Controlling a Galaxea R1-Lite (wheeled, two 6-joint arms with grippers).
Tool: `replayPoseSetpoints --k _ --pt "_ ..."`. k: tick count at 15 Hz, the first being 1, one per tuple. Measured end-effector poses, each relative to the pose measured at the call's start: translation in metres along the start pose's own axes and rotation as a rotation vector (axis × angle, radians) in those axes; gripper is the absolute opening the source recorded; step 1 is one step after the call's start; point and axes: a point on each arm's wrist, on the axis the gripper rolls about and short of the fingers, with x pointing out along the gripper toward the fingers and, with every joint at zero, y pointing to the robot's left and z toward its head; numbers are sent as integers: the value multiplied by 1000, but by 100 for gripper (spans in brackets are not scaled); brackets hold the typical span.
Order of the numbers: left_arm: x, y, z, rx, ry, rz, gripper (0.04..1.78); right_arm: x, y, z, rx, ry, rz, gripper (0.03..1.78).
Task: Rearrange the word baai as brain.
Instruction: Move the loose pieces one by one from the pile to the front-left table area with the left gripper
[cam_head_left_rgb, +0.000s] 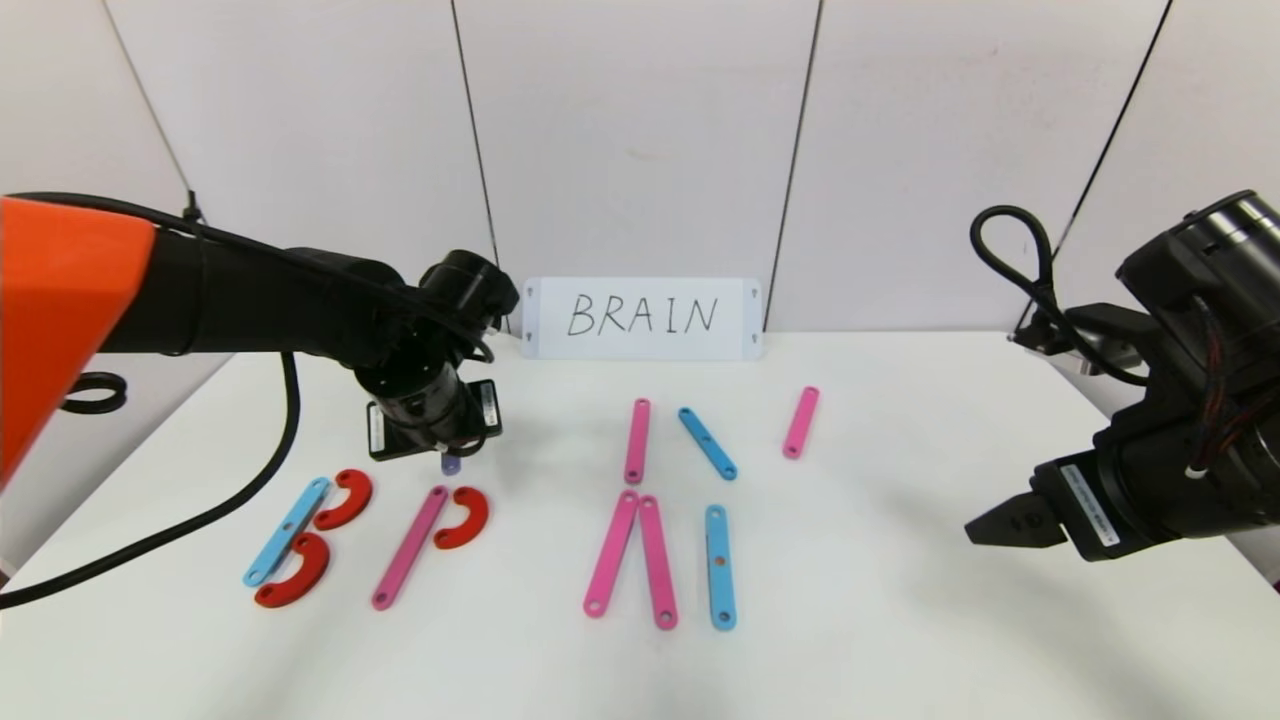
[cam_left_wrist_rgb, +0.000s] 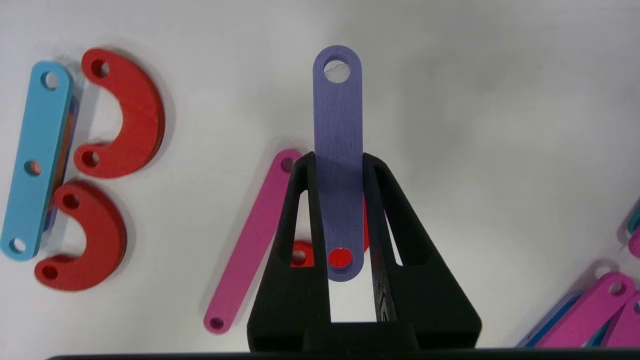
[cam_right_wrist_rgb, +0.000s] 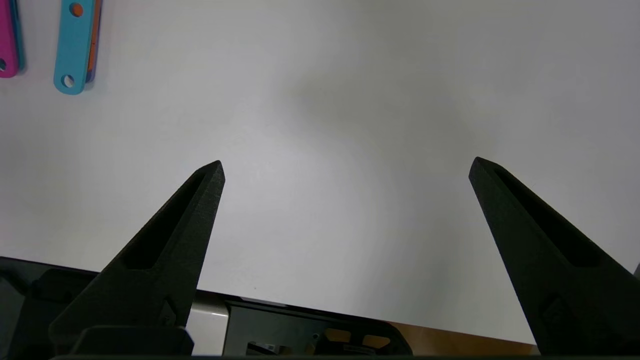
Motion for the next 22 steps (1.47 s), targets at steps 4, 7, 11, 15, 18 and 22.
replayPoseSetpoints --k 4,7,11,15,18,22 --pt "-35 7 -30 -47 9 -16 27 -8 1 -3 -8 -22 13 171" --pt "-52 14 -55 -115 3 4 27 -13 5 -7 -25 -36 26 171" --pt "-55 30 -80 -136 19 21 27 -17 8 -10 -41 -48 37 171" --pt "-49 40 -95 -165 -37 -56 27 -17 9 -11 -47 -45 37 171" --pt "-46 43 -105 -155 -28 -74 27 -14 11 -11 -53 -35 38 171" --pt "-47 39 -111 -140 -15 -83 27 -11 12 -10 -56 -25 37 171"
